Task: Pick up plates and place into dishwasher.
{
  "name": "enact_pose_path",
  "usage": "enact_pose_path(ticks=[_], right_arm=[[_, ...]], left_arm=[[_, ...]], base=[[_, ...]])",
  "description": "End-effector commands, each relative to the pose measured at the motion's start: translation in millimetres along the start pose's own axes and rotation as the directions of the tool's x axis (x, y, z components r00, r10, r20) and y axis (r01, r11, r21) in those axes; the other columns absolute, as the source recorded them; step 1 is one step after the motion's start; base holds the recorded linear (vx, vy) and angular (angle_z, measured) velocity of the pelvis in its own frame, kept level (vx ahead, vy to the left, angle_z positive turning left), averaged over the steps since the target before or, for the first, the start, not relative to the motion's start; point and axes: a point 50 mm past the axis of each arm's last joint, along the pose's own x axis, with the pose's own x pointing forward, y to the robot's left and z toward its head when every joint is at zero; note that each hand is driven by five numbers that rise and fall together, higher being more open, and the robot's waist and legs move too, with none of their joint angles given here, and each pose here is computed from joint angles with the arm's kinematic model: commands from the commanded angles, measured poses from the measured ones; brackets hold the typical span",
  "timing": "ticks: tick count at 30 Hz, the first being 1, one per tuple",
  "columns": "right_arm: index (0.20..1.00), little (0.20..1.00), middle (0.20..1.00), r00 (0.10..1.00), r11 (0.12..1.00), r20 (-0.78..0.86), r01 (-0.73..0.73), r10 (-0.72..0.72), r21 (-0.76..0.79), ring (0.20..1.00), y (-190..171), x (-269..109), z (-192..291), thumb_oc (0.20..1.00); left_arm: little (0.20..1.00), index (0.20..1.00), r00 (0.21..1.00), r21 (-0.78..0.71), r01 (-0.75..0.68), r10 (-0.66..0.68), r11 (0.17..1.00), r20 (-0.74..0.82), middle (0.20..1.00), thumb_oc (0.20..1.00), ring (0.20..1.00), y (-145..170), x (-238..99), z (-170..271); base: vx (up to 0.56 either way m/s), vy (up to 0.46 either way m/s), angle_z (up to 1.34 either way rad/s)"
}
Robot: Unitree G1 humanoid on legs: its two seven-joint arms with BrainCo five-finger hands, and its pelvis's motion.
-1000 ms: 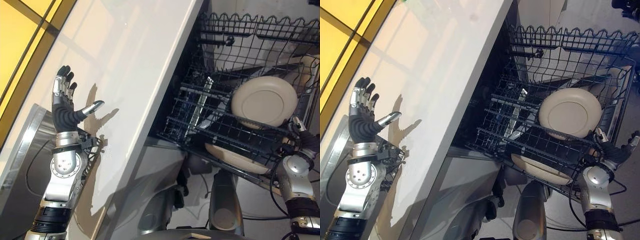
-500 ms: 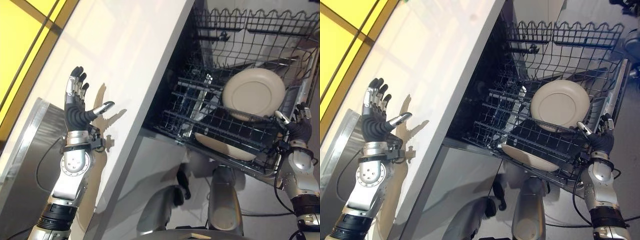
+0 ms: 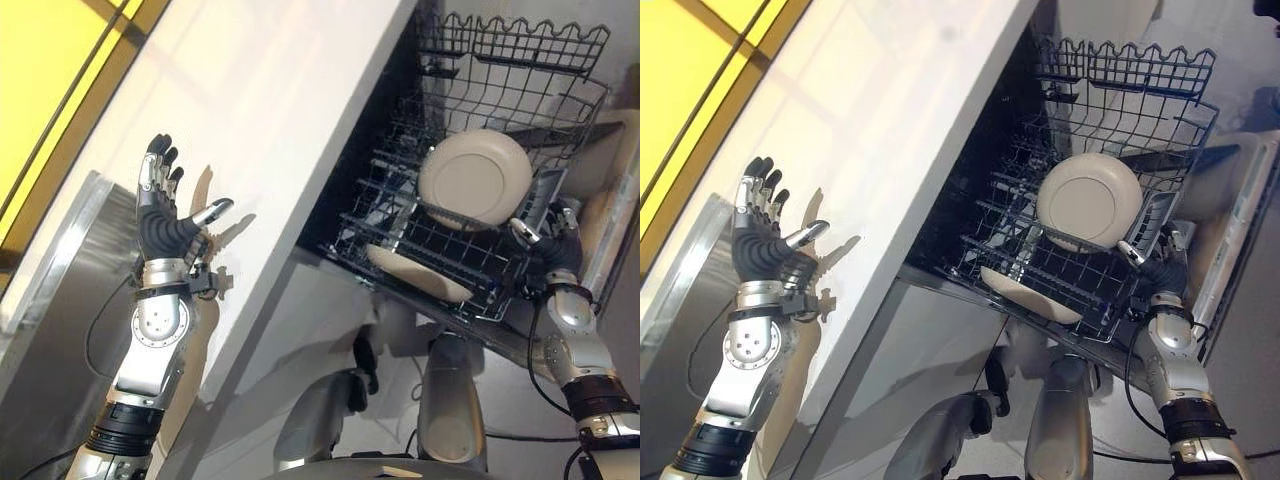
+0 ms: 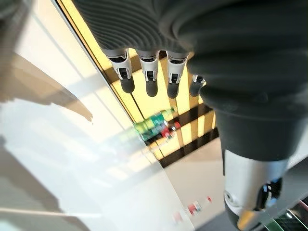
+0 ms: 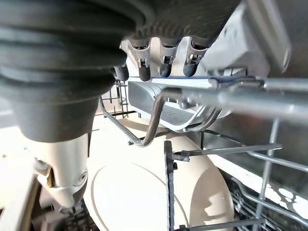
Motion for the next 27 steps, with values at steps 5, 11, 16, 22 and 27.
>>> enact_pose_path(ticks=[5,11,16,22,27], right_arm=[[1.0,1.0,1.0,0.948,0.953,0.118,-0.301,0.294,0.041,1.0,95,15,42,1.0],[1.0,1.0,1.0,0.939,0.948,0.156,-0.317,0.307,0.044,1.0,114,23,63,1.0],[1.0,1.0,1.0,0.928,0.937,0.183,-0.34,0.323,0.073,1.0,126,29,80,1.0],[1.0,1.0,1.0,0.905,0.922,0.225,-0.384,0.362,0.059,1.0,146,35,103,1.0],[1.0,1.0,1.0,0.891,0.909,0.241,-0.412,0.384,0.073,1.0,159,40,117,1.0]], left_arm=[[1.0,1.0,0.995,-0.011,-0.01,0.011,1.0,0.095,1.0,1.0,1.0,5,10,19],[1.0,1.0,0.996,-0.013,-0.01,0.011,1.0,0.087,1.0,1.0,1.0,8,8,19],[1.0,1.0,0.996,-0.025,0.0,0.003,1.0,0.086,1.0,1.0,1.0,9,5,19],[1.0,1.0,0.997,-0.04,0.006,-0.002,0.999,0.08,1.0,1.0,1.0,10,2,17],[1.0,1.0,0.997,-0.051,0.026,-0.022,0.998,0.078,1.0,1.0,1.0,14,-1,16]], base=[[0.0,0.118,0.16],[0.0,0.104,0.19],[0.0,0.094,0.18],[-0.01,0.083,0.14],[0.0,0.04,0.1]])
